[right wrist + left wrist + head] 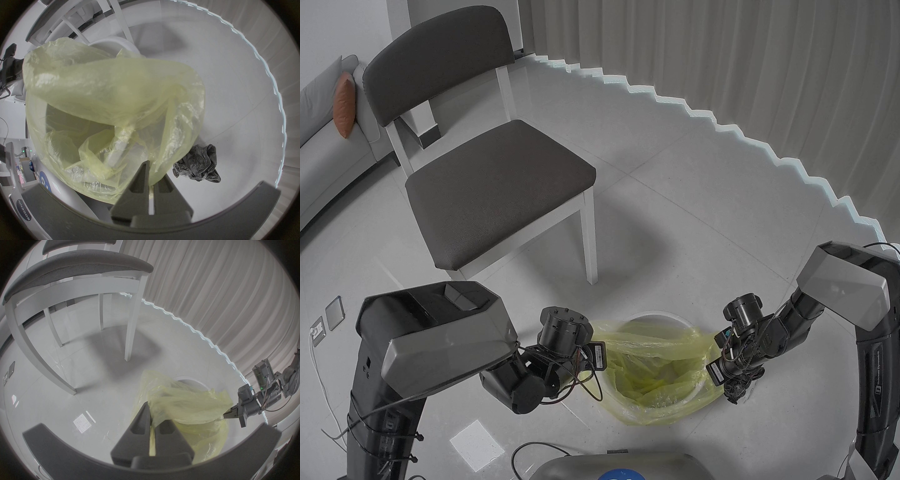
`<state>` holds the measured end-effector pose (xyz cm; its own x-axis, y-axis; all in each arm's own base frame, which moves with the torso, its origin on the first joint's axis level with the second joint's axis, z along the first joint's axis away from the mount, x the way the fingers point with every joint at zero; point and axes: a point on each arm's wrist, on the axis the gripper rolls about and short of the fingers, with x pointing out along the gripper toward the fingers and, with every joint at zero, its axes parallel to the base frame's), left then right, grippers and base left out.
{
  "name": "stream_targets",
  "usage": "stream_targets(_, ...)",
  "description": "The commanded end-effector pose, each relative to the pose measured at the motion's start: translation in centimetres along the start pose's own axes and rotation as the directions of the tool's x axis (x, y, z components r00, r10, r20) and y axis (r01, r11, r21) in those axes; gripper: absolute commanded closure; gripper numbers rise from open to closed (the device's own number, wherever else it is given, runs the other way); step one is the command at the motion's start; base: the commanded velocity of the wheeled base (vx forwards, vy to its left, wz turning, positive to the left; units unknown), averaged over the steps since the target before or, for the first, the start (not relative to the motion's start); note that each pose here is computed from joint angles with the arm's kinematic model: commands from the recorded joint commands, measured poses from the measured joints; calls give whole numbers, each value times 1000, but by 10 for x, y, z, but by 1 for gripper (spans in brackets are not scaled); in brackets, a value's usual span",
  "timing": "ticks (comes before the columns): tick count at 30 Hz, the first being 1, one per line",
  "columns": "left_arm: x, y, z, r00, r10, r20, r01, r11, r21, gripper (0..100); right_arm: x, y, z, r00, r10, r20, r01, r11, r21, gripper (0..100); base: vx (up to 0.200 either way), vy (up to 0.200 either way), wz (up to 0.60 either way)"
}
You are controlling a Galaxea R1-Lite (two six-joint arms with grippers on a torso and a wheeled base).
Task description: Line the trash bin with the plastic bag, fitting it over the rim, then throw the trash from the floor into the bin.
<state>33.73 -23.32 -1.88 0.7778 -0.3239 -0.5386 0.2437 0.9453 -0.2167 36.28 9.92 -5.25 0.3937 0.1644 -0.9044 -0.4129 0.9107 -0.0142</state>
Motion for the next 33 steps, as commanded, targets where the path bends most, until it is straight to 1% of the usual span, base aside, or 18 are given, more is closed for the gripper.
stream_targets(1,13,3,-11,1000,7,-18,-7,1000,3,100,0,1,-1,1000,2,-3,-2,1000,-2,100,0,0,0)
stream_targets(5,25,2,-17,1000,10,-24,-10,1000,6,100,-1,1,-2,1000,3,-8,-3,1000,-2,100,0,0,0)
stream_targets(9,29,2,-19,1000,11,-20,-11,1000,6,100,-2,-1,-4,1000,0,-16,0,1000,-5,100,0,0,0)
stream_targets(10,29,2,-19,1000,12,-18,-12,1000,4,100,-2,-2,-3,1000,-1,-14,1,1000,-4,0,0,0,0)
stream_targets(14,27,1,-15,1000,12,-8,-12,1000,-2,100,-6,-3,-2,1000,-5,-5,5,1000,8,0,0,0,0)
stream_targets(19,25,0,-12,1000,6,-1,-6,1000,-4,100,-23,-11,-1,1000,-19,22,18,1000,26,0,0,0,0)
stream_targets(23,25,0,-13,1000,-2,14,2,1000,-5,100,-45,-14,0,998,-31,53,29,999,30,0,0,0,0)
stream_targets(24,25,0,-13,1000,-2,16,2,1000,-7,100,-55,-13,-1,997,-35,66,33,999,30,0,0,0,0)
stream_targets(29,27,0,-16,1000,-1,11,1,1000,-6,100,-73,-10,0,995,-38,98,36,999,21,0,0,0,0)
stream_targets(31,32,2,-21,1000,4,2,-4,1000,-5,100,-87,-3,3,991,-33,128,33,999,2,0,0,0,0)
stream_targets(33,35,3,-24,1000,8,-3,-8,1000,-5,100,-93,6,4,990,-21,141,24,1000,-20,0,0,0,0)
